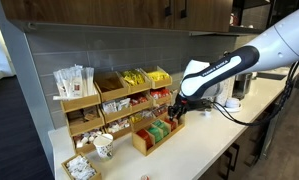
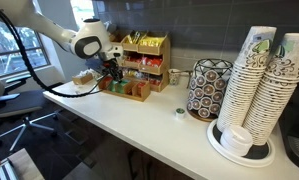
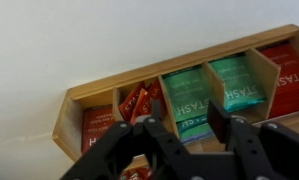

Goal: Put one red sachet on the counter

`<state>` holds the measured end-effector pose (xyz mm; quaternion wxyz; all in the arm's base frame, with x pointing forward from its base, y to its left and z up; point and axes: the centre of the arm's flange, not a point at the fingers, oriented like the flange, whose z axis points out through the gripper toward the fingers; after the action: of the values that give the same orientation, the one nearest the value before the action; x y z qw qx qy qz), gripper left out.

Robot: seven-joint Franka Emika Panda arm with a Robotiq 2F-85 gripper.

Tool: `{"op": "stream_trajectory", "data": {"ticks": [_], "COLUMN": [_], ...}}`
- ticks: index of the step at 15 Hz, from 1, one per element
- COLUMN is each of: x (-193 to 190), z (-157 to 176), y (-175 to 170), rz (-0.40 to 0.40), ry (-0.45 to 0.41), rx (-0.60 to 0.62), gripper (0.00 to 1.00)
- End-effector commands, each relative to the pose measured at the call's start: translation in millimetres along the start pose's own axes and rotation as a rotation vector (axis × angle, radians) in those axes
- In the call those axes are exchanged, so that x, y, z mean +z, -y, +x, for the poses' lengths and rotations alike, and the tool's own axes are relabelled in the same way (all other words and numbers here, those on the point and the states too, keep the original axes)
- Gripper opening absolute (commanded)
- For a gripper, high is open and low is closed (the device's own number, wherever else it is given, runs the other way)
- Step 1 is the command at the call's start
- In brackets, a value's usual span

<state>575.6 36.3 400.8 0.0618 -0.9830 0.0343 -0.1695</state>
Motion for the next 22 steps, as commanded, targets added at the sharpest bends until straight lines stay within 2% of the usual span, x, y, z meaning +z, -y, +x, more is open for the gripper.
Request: {"op": "stream_trajectory", "data": {"ticks": [1,2,6,16,22], "x": [15.8,19.6,31.2,48.4,56.9], "z": [12.6,14.2,18.2,24.4,26.4], "y": [-9.9,-11.6,-17.2,-28.6,-31.0], "rz": [0.016,0.018,0.021,0.016,0.018], "ry": [-0.019,-0.022,-0.029,-0.052,-0.054], "rx": [0.013,0.018,0.03,0.037,0.026], "gripper": [0.43,0.46,0.46,0.41,0.41]}}
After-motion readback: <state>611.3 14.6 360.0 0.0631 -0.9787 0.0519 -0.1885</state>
